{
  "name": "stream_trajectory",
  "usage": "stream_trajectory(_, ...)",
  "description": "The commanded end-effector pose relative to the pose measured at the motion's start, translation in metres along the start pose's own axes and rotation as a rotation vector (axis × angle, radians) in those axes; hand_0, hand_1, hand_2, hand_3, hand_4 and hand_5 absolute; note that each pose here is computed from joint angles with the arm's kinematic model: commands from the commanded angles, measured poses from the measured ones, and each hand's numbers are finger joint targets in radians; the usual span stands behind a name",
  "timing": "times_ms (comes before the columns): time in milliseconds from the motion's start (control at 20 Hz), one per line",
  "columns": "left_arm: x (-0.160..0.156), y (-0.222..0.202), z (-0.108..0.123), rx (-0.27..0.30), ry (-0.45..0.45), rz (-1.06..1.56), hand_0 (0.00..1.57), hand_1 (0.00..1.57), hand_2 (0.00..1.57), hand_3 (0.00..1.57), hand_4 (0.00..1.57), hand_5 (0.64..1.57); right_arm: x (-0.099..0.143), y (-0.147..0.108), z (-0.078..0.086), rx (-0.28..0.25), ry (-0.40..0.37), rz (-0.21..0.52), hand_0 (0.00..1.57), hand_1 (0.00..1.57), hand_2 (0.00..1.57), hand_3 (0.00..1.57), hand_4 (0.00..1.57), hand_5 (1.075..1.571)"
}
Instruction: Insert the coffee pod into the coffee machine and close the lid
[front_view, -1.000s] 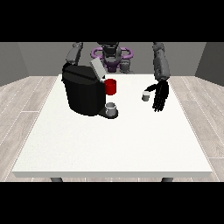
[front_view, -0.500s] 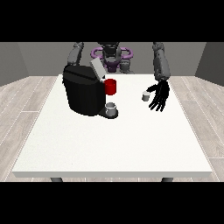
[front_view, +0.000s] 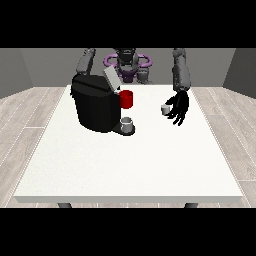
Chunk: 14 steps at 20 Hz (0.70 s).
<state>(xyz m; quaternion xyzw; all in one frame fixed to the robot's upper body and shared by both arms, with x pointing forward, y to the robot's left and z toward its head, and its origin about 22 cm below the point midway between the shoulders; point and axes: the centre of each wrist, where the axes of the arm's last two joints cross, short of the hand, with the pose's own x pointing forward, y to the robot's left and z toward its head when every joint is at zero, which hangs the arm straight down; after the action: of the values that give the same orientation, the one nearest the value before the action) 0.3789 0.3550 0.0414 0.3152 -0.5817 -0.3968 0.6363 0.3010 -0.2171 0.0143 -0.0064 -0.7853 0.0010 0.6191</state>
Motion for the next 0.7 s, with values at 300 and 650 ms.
stream_trajectory(300, 0.008, -0.045, -0.004, -0.084, -0.024, 0.028, 1.19, 1.19, 1.28, 1.18, 0.23, 1.571, -0.008, 0.01, 0.008, -0.015, 0.014, -0.012, 0.0, 0.0, 0.0, 0.0, 0.36, 1.571)
stream_trajectory(650, 0.015, -0.065, 0.0, -0.127, -0.147, 0.075, 1.48, 1.48, 1.47, 1.38, 0.7, 1.571, -0.033, -0.012, 0.026, -0.057, 0.127, -0.016, 0.0, 0.0, 0.0, 0.0, 0.4, 1.571)
